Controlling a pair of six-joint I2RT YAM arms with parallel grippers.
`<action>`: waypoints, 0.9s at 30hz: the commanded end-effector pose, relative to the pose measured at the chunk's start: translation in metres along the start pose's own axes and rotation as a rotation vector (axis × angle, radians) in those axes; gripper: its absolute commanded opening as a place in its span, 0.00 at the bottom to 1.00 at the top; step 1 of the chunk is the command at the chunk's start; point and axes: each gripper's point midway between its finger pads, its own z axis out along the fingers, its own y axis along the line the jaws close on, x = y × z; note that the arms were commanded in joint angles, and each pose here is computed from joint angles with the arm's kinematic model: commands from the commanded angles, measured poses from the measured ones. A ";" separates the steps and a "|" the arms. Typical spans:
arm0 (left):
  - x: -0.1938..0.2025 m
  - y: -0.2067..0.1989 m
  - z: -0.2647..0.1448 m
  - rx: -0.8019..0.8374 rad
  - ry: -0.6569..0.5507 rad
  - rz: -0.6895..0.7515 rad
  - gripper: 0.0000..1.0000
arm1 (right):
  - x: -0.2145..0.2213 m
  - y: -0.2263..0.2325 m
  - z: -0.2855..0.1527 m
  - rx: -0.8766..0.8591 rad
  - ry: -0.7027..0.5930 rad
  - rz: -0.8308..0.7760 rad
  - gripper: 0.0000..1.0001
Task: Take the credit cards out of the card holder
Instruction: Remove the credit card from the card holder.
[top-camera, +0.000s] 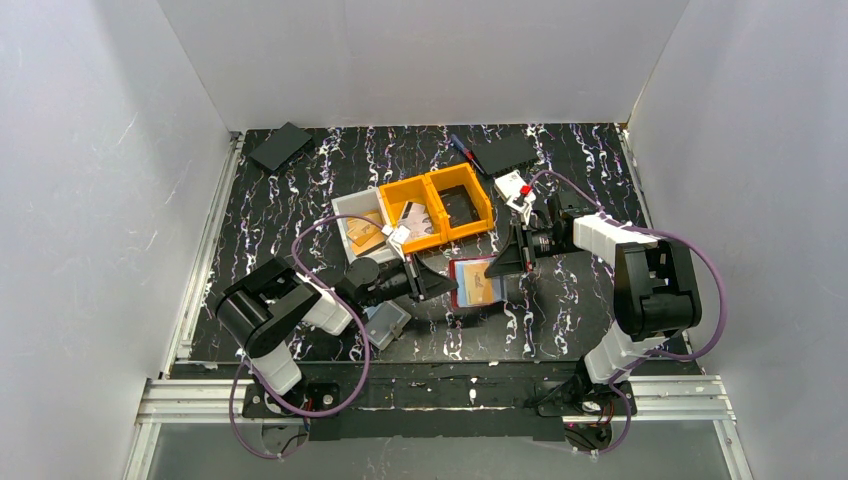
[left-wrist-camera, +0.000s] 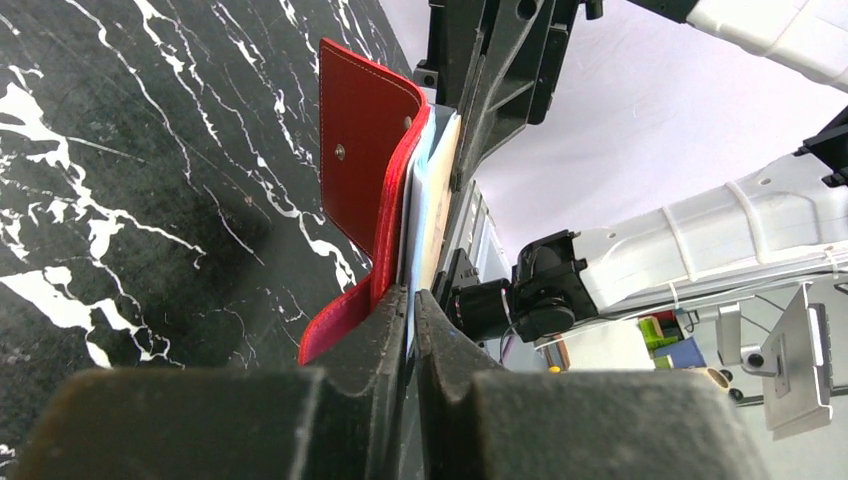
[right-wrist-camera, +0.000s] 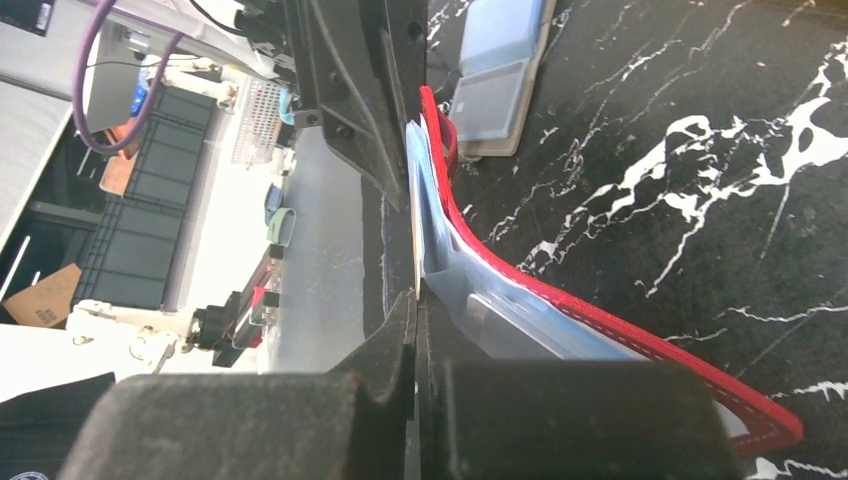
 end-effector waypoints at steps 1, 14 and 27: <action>-0.008 -0.007 -0.007 0.019 -0.033 0.029 0.16 | -0.008 -0.004 -0.003 0.037 0.001 -0.049 0.01; -0.012 -0.034 -0.021 0.044 -0.026 0.071 0.43 | -0.004 -0.005 -0.003 0.020 0.007 -0.066 0.01; 0.006 -0.038 0.016 0.049 0.091 0.029 0.50 | -0.006 0.002 -0.002 -0.017 -0.017 -0.060 0.01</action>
